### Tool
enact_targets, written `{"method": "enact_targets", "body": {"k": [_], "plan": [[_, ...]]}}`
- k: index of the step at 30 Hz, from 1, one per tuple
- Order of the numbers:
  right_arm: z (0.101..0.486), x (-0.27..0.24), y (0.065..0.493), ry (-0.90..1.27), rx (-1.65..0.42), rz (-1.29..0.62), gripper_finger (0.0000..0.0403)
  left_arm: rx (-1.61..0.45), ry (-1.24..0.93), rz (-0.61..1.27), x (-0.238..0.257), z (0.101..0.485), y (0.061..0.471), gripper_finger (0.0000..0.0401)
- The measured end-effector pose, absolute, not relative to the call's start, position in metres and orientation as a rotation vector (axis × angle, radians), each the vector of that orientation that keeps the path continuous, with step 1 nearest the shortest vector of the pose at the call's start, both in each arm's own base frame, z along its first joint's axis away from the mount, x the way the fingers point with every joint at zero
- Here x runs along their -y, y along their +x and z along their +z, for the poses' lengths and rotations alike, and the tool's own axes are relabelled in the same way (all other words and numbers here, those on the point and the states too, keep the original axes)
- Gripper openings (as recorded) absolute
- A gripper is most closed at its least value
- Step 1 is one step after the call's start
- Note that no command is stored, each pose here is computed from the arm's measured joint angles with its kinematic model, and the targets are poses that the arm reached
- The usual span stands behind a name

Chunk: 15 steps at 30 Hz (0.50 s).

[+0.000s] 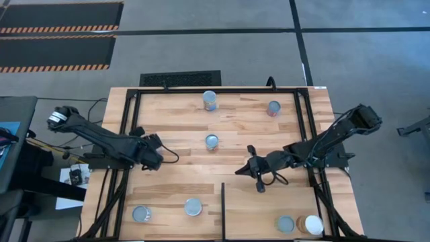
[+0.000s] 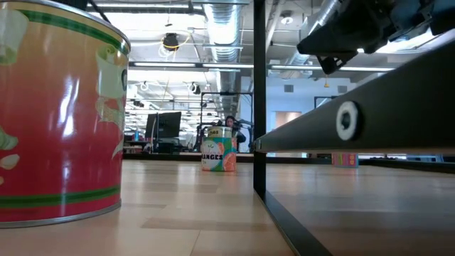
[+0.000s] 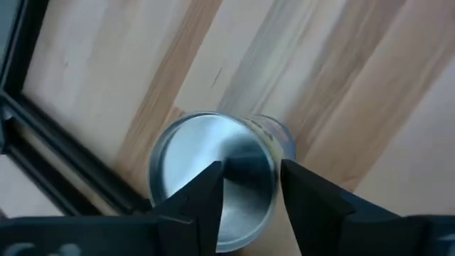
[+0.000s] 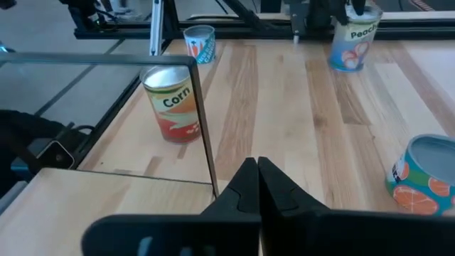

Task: Pick and place cans onto a shelf
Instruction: Put the bottom canned peaches on the shelf

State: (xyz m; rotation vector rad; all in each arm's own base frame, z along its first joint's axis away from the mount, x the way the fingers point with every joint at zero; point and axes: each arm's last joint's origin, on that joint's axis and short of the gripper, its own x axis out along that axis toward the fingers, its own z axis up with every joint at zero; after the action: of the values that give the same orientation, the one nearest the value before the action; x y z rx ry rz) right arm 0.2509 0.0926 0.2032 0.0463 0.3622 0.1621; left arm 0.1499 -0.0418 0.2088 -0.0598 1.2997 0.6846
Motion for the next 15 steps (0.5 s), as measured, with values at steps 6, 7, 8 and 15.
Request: {"method": "enact_targets", "body": {"k": [6, 7, 8, 15], "plan": [[0.204, -0.093, 0.251, 0.049, -0.355, 0.163, 0.0004, -1.332, -0.018, 0.661, 0.042, 0.205, 0.150, 0.0054], [0.204, -0.093, 0.251, 0.049, -0.355, 0.163, 0.0004, -1.335, -0.008, 0.649, 0.043, 0.205, 0.150, 0.0035], [0.204, -0.093, 0.251, 0.049, -0.354, 0.164, 0.0004, -1.335, -0.006, 0.638, 0.043, 0.207, 0.151, 0.0019], [0.206, -0.097, 0.248, 0.070, -0.355, 0.179, 0.0004, -1.226, -0.077, 0.418, 0.056, 0.233, 0.174, 0.0000]]}}
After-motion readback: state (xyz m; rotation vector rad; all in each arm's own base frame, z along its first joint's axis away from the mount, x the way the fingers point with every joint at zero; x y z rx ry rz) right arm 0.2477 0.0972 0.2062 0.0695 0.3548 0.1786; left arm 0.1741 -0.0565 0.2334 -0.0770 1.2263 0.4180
